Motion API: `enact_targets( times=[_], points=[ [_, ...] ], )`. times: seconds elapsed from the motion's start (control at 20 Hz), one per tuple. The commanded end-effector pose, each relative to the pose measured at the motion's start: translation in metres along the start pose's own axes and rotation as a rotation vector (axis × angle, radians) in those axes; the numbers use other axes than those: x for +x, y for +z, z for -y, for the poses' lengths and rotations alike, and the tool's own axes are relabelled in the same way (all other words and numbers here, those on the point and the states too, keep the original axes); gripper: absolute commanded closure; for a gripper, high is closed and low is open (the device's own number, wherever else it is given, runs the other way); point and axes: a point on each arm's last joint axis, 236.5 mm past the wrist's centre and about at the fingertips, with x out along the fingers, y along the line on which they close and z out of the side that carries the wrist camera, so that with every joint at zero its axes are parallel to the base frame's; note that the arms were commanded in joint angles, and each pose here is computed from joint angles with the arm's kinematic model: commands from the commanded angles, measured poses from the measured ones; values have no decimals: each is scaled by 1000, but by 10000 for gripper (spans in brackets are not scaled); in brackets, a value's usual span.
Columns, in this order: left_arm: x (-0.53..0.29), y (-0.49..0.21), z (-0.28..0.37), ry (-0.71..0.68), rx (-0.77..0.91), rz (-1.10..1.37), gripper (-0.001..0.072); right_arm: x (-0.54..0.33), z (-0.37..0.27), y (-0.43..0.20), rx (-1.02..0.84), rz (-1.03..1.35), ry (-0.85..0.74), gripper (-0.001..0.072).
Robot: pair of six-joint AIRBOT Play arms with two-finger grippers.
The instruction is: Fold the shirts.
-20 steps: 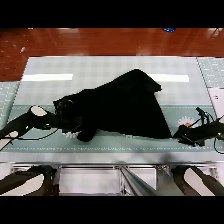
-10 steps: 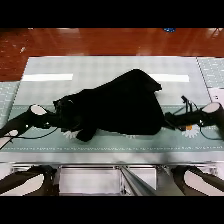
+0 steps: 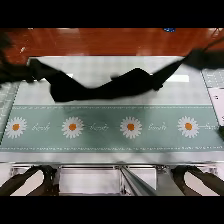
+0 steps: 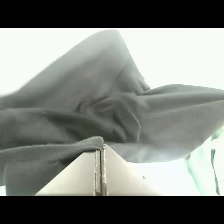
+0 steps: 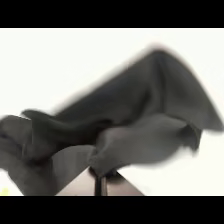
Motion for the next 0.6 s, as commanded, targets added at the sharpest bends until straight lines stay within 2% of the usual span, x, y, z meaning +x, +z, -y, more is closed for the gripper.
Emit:
enact_targets(
  times=[0.0,0.15,0.3,0.55],
  points=[
    [-82,73,118,-95,257,259,691,-106,-73,78,-201,273,-24,688],
    [-148,97,191,-80,444,429,692,-187,-114,100,-319,464,-91,688],
    [-201,93,242,-22,596,550,691,-245,-132,86,-378,580,-175,688],
    [-247,68,283,127,730,704,691,-317,-148,49,-421,704,-297,688]
  ],
)
